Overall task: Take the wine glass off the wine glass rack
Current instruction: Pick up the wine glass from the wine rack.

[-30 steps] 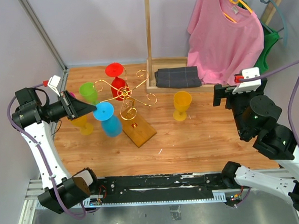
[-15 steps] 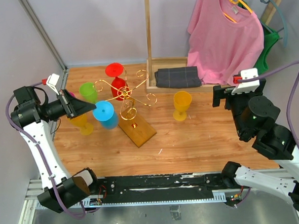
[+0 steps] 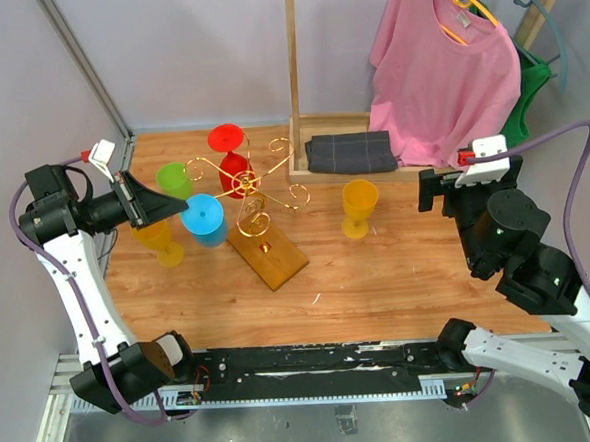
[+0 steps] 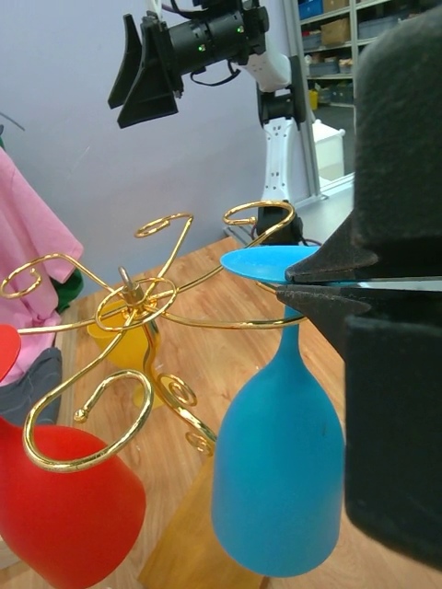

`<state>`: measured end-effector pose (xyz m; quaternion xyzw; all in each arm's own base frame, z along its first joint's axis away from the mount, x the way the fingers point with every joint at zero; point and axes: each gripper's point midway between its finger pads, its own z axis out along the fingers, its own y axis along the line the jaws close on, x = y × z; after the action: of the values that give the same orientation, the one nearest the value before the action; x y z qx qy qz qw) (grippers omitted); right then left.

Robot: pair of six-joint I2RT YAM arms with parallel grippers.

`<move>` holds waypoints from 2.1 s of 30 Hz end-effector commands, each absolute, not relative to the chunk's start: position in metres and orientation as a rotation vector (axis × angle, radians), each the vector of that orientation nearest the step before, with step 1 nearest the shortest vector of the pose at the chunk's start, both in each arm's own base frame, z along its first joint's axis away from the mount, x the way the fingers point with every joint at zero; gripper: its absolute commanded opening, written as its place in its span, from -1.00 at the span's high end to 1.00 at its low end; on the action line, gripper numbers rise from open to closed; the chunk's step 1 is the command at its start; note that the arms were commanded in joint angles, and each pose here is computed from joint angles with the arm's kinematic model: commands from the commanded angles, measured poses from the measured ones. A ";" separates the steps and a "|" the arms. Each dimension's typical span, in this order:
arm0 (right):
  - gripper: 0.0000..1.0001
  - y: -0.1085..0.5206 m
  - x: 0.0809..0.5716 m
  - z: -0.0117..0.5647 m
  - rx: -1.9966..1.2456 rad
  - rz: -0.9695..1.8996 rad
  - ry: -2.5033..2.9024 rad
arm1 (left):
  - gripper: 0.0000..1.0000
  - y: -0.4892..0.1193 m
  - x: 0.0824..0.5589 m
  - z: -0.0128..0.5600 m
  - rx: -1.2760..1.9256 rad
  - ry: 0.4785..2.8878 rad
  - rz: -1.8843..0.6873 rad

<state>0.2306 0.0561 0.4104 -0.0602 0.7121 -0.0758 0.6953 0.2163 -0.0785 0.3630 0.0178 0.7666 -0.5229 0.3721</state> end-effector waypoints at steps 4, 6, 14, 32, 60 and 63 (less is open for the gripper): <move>-0.97 0.060 0.230 0.410 -0.129 -0.145 1.585 | 0.99 -0.087 0.208 0.378 0.095 1.893 -1.435; -0.97 0.061 0.231 0.409 -0.131 -0.148 1.587 | 1.00 -0.087 0.209 0.378 0.088 1.891 -1.449; -0.97 0.063 0.231 0.407 -0.133 -0.142 1.590 | 0.99 -0.086 0.211 0.382 0.091 1.870 -1.482; -0.97 0.063 0.230 0.406 -0.127 -0.129 1.589 | 1.00 -0.085 0.215 0.368 0.032 1.863 -1.582; -0.97 0.063 0.227 0.398 -0.143 -0.117 1.613 | 1.00 -0.090 0.211 0.361 0.002 1.885 -1.621; -0.97 0.061 0.225 0.397 -0.142 -0.115 1.619 | 0.99 -0.090 0.210 0.358 -0.016 1.890 -1.634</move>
<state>0.2303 0.0601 0.4000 -0.0633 0.7198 -0.0658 0.6881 0.2204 -0.0830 0.3514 -0.0032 0.7351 -0.5935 0.3277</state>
